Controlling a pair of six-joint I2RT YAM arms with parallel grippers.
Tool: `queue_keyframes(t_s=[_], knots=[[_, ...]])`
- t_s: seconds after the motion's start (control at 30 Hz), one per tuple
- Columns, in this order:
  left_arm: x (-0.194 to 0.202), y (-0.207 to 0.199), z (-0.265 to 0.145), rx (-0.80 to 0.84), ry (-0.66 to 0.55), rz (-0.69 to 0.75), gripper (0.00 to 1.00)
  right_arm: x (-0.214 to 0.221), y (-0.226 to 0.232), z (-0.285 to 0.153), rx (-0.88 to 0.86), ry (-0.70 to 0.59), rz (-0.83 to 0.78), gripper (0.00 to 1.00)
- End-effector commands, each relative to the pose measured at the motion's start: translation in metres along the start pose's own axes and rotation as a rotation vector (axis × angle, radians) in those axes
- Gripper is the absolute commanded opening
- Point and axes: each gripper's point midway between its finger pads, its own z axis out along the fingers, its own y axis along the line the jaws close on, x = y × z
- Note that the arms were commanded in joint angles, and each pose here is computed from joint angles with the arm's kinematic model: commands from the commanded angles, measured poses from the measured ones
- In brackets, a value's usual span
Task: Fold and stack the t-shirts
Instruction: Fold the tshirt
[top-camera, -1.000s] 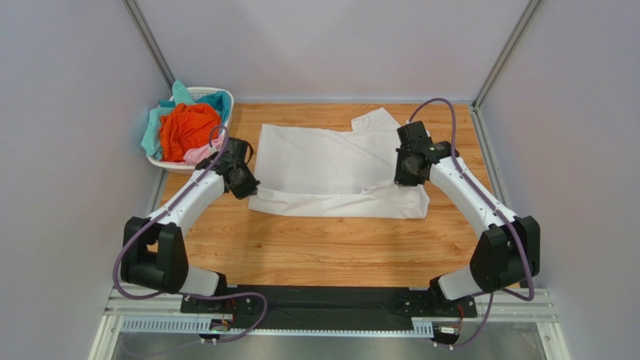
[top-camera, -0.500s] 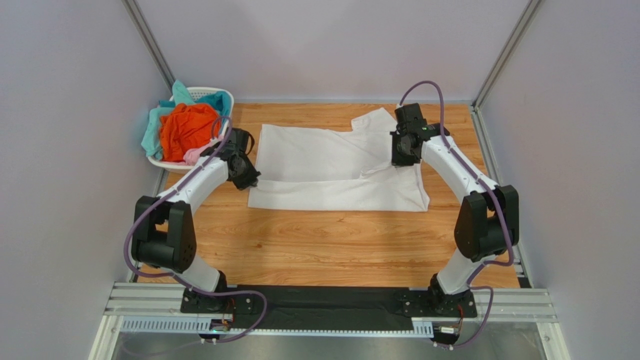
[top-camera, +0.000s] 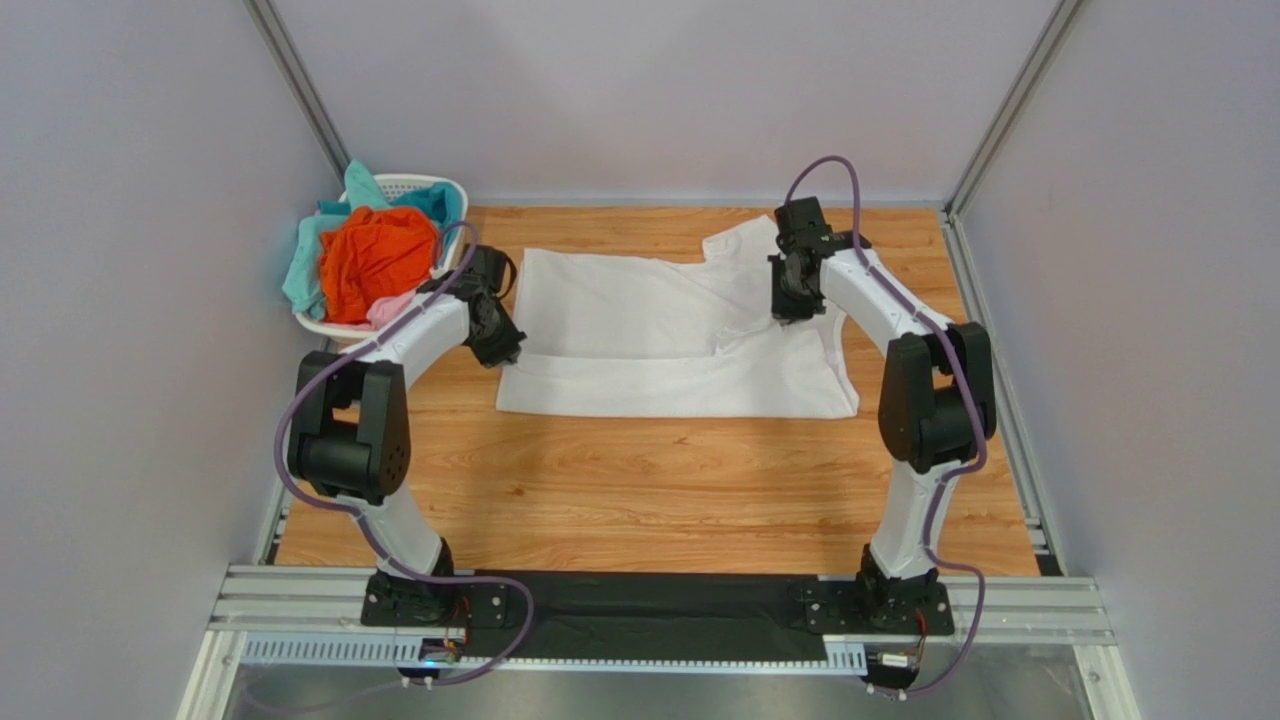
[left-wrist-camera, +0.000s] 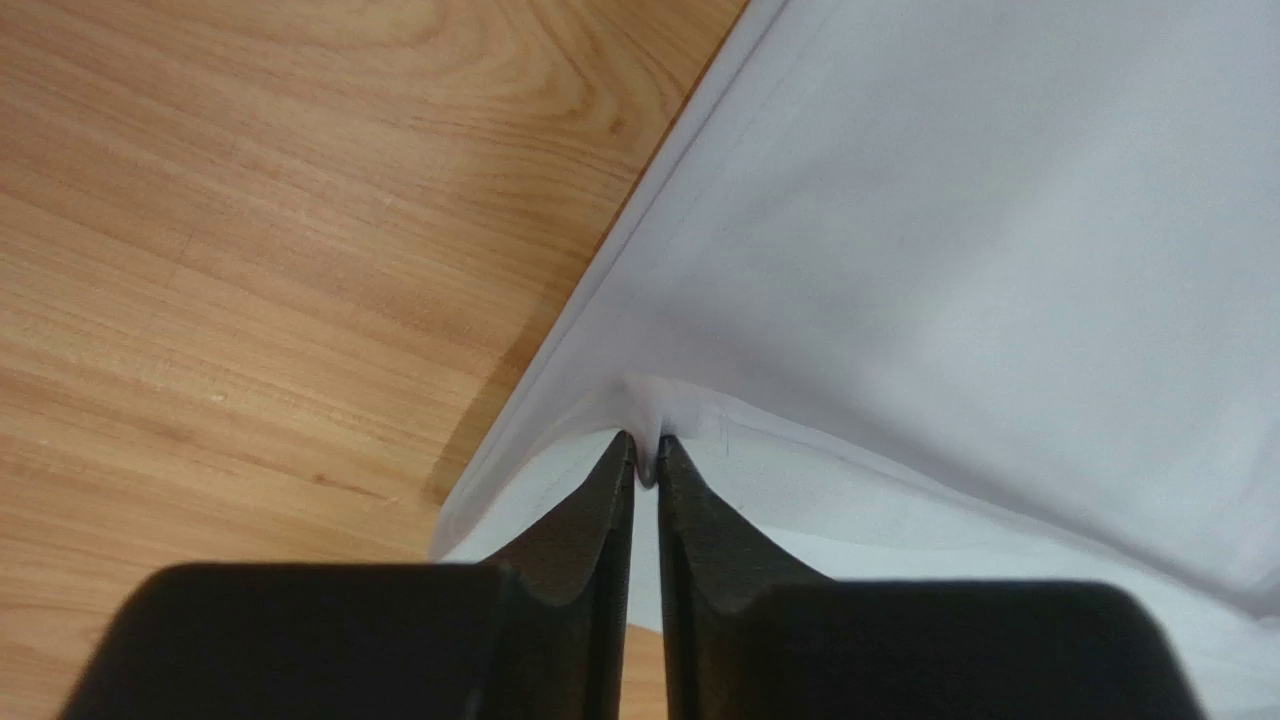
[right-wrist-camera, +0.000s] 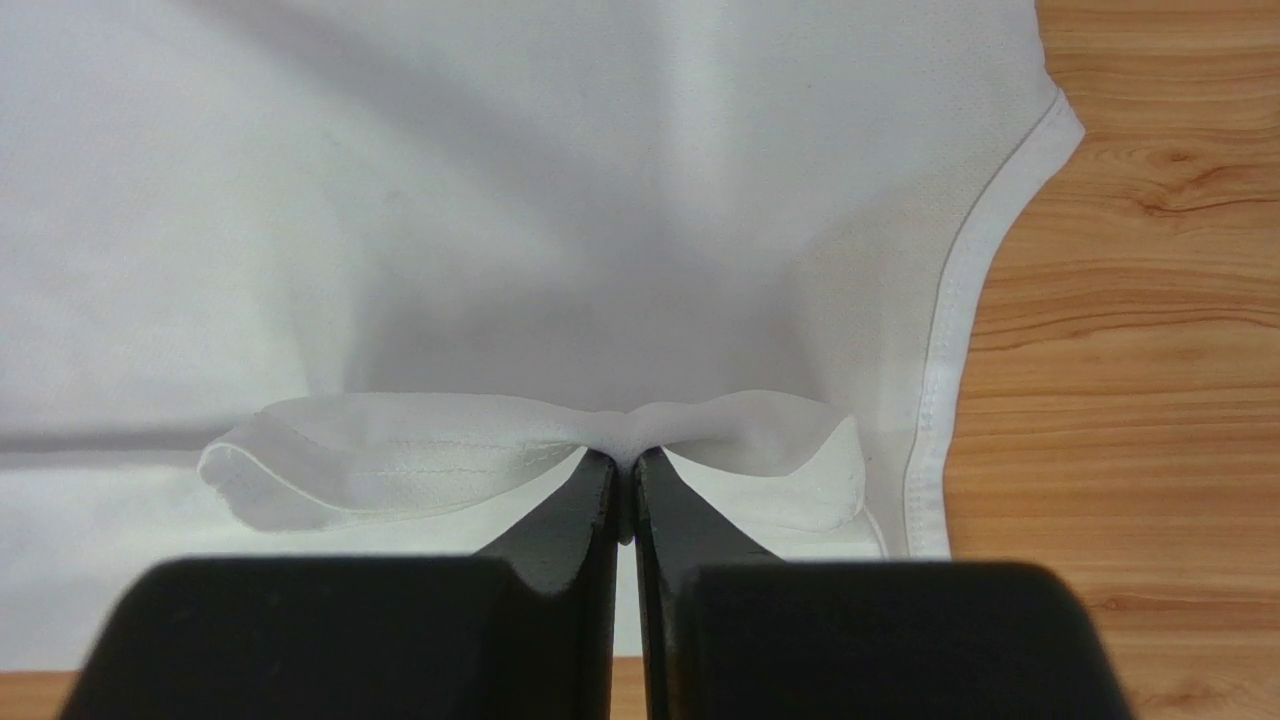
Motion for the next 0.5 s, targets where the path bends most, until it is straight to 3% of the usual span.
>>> queue_keyframes(t_s=[0.0,0.03,0.07,0.13,0.17,0.2,0.23,0.47], knots=[[-0.026,-0.009,-0.001,0.008,-0.069,-0.005,0.19,-0.030,-0.004,0.012,0.020,-0.067,0.055,0.08],[-0.027,-0.009,0.000,0.003,-0.071,-0.002,0.23,-0.031,-0.005,0.022,0.028,-0.058,0.062,0.13],[-0.031,-0.011,-0.002,0.006,-0.080,-0.003,0.26,-0.036,-0.005,0.024,0.033,-0.066,0.065,0.29],[-0.034,-0.012,-0.006,0.008,-0.084,0.002,0.54,-0.045,-0.004,0.023,0.037,-0.075,0.073,0.55],[-0.037,-0.014,-0.013,0.019,-0.096,0.003,0.70,-0.046,-0.001,0.020,0.020,-0.072,0.075,0.74],[-0.036,-0.017,-0.016,0.040,-0.090,0.010,0.99,-0.045,0.001,0.017,0.010,-0.068,0.082,0.87],[-0.036,-0.018,-0.020,0.049,-0.086,0.023,1.00,-0.046,0.002,0.007,-0.006,-0.080,0.090,1.00],[-0.021,-0.030,-0.042,0.141,-0.075,0.066,1.00,0.000,0.010,-0.023,-0.117,-0.069,0.143,1.00]])
